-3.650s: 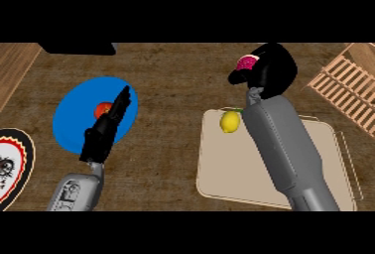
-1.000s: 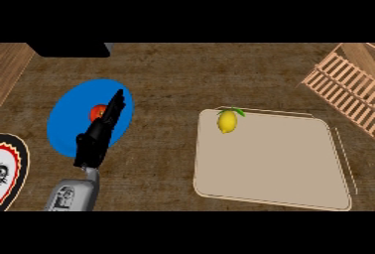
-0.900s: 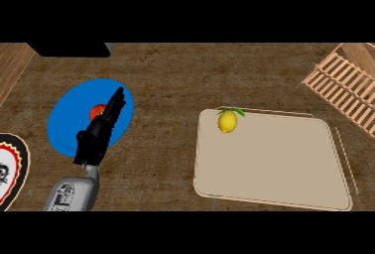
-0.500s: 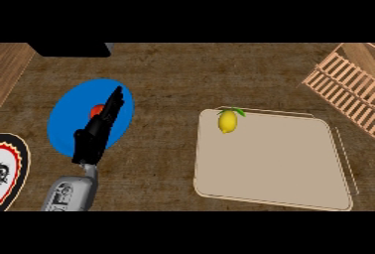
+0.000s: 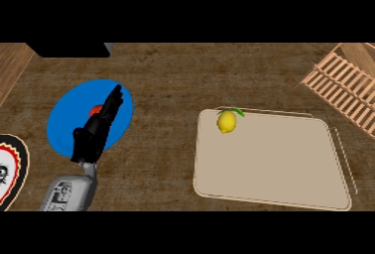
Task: Pick the cupcake from the tray and place it in the tiered shelf
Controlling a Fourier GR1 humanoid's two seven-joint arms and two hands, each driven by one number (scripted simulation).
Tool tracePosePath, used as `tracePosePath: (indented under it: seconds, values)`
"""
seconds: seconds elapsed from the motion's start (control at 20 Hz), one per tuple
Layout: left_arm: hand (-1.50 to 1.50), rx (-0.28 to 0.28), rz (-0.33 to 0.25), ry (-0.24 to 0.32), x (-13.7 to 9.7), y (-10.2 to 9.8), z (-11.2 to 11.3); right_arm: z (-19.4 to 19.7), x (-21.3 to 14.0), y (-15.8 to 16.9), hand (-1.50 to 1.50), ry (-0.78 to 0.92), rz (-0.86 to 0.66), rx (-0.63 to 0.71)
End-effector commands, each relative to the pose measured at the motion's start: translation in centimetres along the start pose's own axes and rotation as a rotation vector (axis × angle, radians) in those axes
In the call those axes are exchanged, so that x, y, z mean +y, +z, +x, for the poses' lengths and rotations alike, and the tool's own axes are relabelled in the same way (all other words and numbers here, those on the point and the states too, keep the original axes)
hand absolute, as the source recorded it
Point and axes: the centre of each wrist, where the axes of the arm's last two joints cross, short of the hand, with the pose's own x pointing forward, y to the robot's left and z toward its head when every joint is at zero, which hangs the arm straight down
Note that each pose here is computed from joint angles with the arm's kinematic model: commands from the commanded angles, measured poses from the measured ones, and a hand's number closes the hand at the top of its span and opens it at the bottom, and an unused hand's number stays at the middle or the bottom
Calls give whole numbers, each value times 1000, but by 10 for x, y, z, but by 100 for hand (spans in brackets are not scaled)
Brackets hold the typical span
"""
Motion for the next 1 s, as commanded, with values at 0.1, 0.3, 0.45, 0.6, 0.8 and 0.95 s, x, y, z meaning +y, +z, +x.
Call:
tracePosePath:
  seconds: [0.1, 0.3, 0.45, 0.6, 0.8, 0.95]
  values:
    - [0, 0, -6, -6, -11, 10, 2, -21, 9, 4, -150, 143, -99, 153]
    - [0, 7, -1, 7, 2, -1, 6, -17, -3, 4, -150, 112, -93, 186]
    - [0, 4, 18, 21, -3, 0, 6, -31, -16, 13, -150, 14, -90, 192]
    - [0, 11, 12, 16, 9, 12, -2, -16, -35, -12, -150, -93, -104, 212]
    - [0, 17, 19, -9, 16, 12, -2, -23, -36, 15, -150, -136, -36, 199]
    - [0, 16, 1, -1, -2, 0, 4, -6, -52, 11, -150, -181, -9, 183]
